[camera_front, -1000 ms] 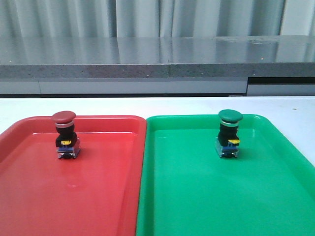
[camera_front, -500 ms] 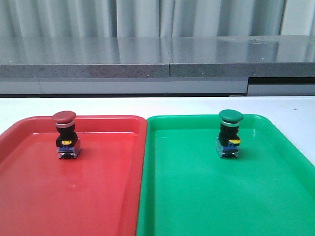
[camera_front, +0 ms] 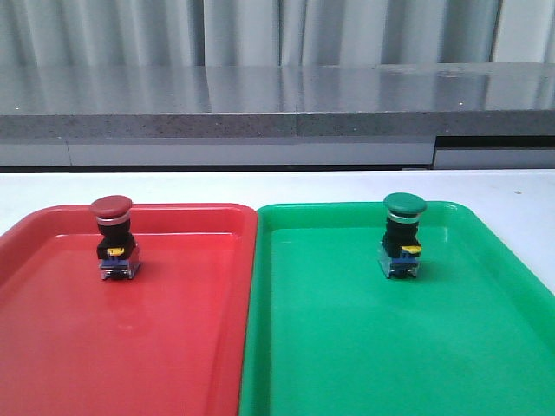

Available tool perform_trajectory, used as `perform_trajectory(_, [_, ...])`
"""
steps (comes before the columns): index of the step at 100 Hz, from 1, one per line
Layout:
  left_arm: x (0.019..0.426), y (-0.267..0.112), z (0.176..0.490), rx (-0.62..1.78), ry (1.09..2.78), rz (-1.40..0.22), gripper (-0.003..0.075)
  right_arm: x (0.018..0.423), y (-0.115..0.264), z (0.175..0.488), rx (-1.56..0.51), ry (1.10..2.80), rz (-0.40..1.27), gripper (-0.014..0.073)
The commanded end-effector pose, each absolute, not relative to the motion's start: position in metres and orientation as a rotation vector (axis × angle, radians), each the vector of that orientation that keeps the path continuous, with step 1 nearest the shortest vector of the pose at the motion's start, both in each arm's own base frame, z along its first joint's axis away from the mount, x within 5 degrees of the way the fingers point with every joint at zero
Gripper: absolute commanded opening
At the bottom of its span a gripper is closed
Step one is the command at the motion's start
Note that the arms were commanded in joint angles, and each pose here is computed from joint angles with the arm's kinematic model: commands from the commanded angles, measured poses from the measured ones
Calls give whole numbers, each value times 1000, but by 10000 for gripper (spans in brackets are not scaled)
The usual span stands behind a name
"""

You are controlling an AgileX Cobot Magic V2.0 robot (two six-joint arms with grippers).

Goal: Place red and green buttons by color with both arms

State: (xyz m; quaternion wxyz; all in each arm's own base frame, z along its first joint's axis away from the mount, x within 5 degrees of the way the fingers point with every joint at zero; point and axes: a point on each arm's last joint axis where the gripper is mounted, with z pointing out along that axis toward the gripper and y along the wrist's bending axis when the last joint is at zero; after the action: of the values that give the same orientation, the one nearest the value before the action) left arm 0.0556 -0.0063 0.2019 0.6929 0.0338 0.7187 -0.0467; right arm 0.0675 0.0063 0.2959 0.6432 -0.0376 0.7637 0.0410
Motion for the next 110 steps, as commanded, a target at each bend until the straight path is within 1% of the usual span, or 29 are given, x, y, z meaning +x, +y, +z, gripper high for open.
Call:
perform_trajectory(1, [54,-6,202,66,1515,-112,-19,59,4,301,-32,1607,93,-60])
perform_trajectory(14, [54,-6,202,66,1515,-112,-19,50,0,277,30,1568,60,-60])
perform_trajectory(29, [54,-6,202,66,1515,-112,-19,42,-1,249,37,1519,58,-60])
perform_trajectory(48, [54,-6,202,66,1515,-112,-19,50,0,221,24,1561,54,-60])
perform_trajectory(72, [54,-6,202,66,1515,-112,-19,55,1,206,16,1520,61,-60])
perform_trajectory(110, [54,-6,202,66,1515,-112,-19,55,1,205,16,1526,61,-60])
